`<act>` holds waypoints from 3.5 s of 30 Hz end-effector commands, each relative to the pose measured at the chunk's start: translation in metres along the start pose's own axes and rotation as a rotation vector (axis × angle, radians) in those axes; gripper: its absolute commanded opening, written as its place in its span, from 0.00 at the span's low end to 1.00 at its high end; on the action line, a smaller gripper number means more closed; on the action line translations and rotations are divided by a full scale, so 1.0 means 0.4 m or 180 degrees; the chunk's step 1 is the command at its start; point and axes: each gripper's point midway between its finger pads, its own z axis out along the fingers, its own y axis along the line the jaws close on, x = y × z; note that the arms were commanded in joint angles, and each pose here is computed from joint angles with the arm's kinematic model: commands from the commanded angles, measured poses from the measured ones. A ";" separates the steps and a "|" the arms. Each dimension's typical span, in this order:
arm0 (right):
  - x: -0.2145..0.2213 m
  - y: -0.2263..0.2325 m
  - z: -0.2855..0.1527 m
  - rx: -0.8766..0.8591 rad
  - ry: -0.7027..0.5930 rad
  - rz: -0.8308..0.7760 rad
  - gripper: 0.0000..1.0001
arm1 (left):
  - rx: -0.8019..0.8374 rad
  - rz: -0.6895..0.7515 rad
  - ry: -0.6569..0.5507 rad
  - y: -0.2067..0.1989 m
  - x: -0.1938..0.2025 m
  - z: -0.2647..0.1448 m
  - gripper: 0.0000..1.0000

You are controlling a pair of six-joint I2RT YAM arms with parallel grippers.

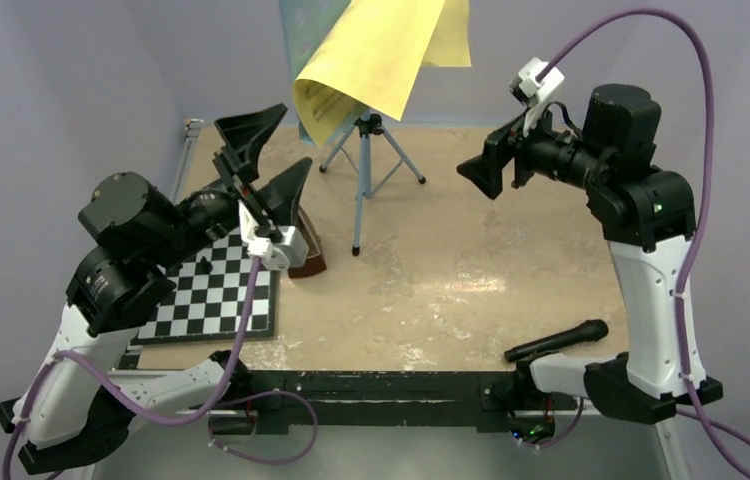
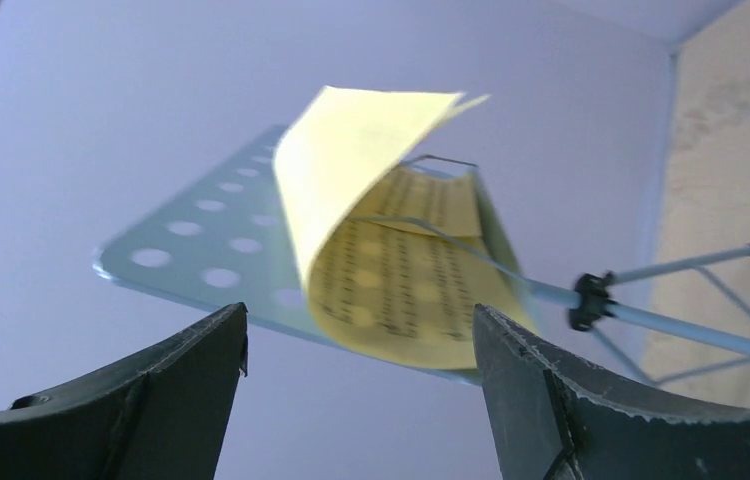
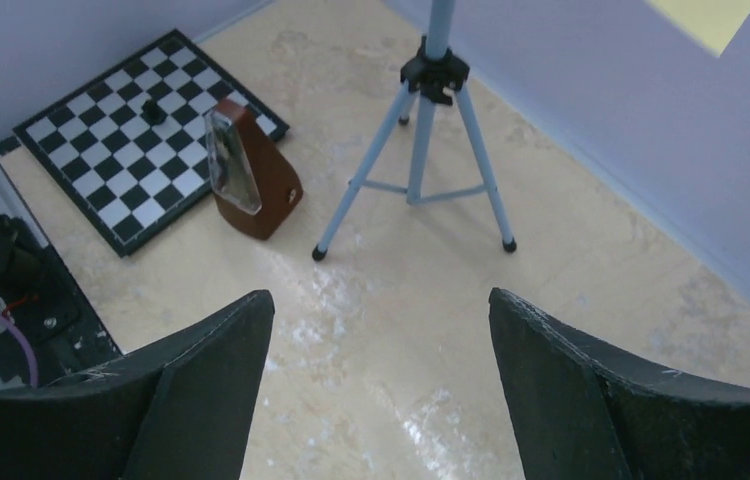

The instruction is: Pack up the instrument practice props

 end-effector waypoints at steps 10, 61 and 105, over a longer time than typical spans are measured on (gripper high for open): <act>-0.226 -0.063 0.136 -0.0252 -0.0760 0.0235 0.20 | -0.0244 0.1532 0.0044 0.153 -0.037 0.146 0.86; -0.414 0.106 0.173 -0.1463 -0.1649 0.0096 0.56 | -0.1518 0.0717 0.0648 0.436 -0.019 0.234 0.00; -0.426 0.135 0.308 -0.1090 -0.1618 0.0197 0.00 | -0.2086 0.0470 0.0720 0.547 -0.014 0.155 0.00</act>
